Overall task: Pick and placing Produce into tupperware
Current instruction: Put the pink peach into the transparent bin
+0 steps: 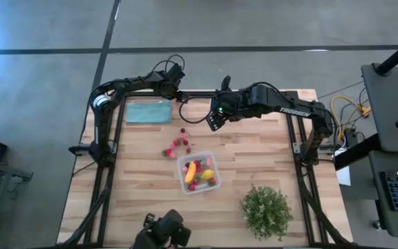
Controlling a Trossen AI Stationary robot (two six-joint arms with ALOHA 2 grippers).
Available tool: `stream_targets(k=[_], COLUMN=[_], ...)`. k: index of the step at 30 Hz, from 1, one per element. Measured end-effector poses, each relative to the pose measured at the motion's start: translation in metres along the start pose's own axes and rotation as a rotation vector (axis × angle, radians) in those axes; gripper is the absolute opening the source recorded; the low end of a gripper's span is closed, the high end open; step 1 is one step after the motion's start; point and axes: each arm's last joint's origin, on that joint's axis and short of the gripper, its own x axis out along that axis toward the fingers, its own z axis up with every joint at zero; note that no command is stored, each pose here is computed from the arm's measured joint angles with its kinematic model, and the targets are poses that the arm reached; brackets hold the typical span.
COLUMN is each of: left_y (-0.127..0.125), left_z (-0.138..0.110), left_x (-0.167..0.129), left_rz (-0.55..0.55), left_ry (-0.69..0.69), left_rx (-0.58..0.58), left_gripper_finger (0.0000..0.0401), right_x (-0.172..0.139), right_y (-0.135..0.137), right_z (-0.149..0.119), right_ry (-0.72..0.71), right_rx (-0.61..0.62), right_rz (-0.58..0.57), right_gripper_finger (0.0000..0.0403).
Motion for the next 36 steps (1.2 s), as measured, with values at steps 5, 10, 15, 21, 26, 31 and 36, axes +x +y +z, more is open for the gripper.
stream_targets(k=[5, 10, 15, 21, 26, 31, 36], left_y=[0.001, 0.0, 0.001, 0.004, 0.003, 0.002, 0.004], left_z=[0.002, 0.003, -0.006, -0.014, -0.01, -0.009, -0.014], left_x=[0.002, 0.002, 0.009, 0.015, 0.014, 0.016, 0.02], left_rz=[0.006, -0.001, 0.007, 0.015, 0.0, -0.008, -0.001], left_ry=[-0.024, -0.038, -0.012, 0.006, -0.031, -0.055, -0.046], left_rx=[-0.002, 0.001, 0.006, 0.007, 0.006, 0.006, 0.013], left_gripper_finger=[0.0173, 0.0173, 0.0173, 0.0173, 0.0173, 0.017, 0.0135], right_x=[0.0, 0.0, 0.0, 0.0, 0.0, 0.0, 0.0], right_y=[0.0, 0.0, 0.0, 0.0, 0.0, 0.0, 0.0], right_z=[0.0, 0.0, 0.0, 0.0, 0.0, 0.0, 0.0], right_ry=[-0.004, -0.004, -0.004, -0.005, -0.005, -0.005, -0.005], right_rx=[0.0, 0.006, 0.015, 0.016, 0.017, 0.024, 0.024], right_rz=[-0.004, -0.004, -0.004, -0.004, -0.004, -0.004, -0.004], right_gripper_finger=[0.027, 0.0267, 0.0266, 0.0264, 0.0261, 0.026, 0.026])
